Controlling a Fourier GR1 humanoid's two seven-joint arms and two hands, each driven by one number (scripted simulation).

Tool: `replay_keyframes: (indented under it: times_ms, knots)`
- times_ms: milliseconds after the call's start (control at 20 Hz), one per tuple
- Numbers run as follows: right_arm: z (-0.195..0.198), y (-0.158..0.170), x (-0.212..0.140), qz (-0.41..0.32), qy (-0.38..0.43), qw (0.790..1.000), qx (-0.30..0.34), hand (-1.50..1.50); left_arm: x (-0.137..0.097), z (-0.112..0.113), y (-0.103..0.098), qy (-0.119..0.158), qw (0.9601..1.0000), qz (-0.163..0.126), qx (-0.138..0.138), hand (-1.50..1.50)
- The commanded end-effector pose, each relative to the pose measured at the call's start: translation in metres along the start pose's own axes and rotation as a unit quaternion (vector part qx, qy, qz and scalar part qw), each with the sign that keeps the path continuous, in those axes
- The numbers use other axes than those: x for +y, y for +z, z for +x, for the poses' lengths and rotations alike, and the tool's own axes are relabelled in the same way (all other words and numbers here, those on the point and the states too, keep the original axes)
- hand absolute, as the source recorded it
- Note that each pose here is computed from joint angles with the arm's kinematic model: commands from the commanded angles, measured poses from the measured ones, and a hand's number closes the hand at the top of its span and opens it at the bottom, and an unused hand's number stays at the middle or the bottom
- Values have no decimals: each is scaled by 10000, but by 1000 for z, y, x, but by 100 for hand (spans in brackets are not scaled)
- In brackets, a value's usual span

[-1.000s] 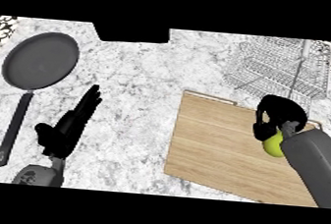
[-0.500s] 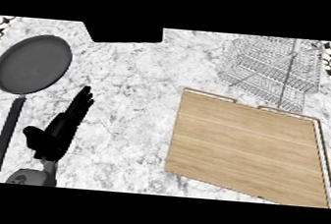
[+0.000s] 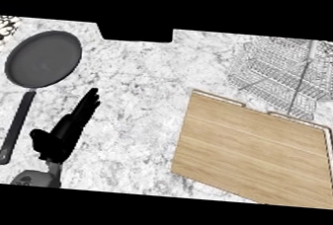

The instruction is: Pick the pear from the tray and place it in the tiered basket

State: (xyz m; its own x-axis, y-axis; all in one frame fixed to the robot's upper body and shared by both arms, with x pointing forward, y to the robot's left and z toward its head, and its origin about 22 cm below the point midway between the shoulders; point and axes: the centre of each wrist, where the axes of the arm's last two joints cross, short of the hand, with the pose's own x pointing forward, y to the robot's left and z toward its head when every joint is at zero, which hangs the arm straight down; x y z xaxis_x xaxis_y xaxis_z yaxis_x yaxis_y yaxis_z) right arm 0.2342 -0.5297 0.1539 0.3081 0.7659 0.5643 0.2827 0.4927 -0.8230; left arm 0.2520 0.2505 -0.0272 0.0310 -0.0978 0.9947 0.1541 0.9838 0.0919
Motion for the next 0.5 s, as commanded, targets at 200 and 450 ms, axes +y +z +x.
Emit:
replay_keyframes:
  times_ms: [200, 450]
  knots:
    - [73, -6, -57, -218, -414, 9985, -302, 150, -11, 4, -11, 11, 9998, -166, -109, 0]
    - [141, -27, -61, -277, -730, 9966, -259, 150, -1, 8, -25, -4, 9994, -332, -102, 0]
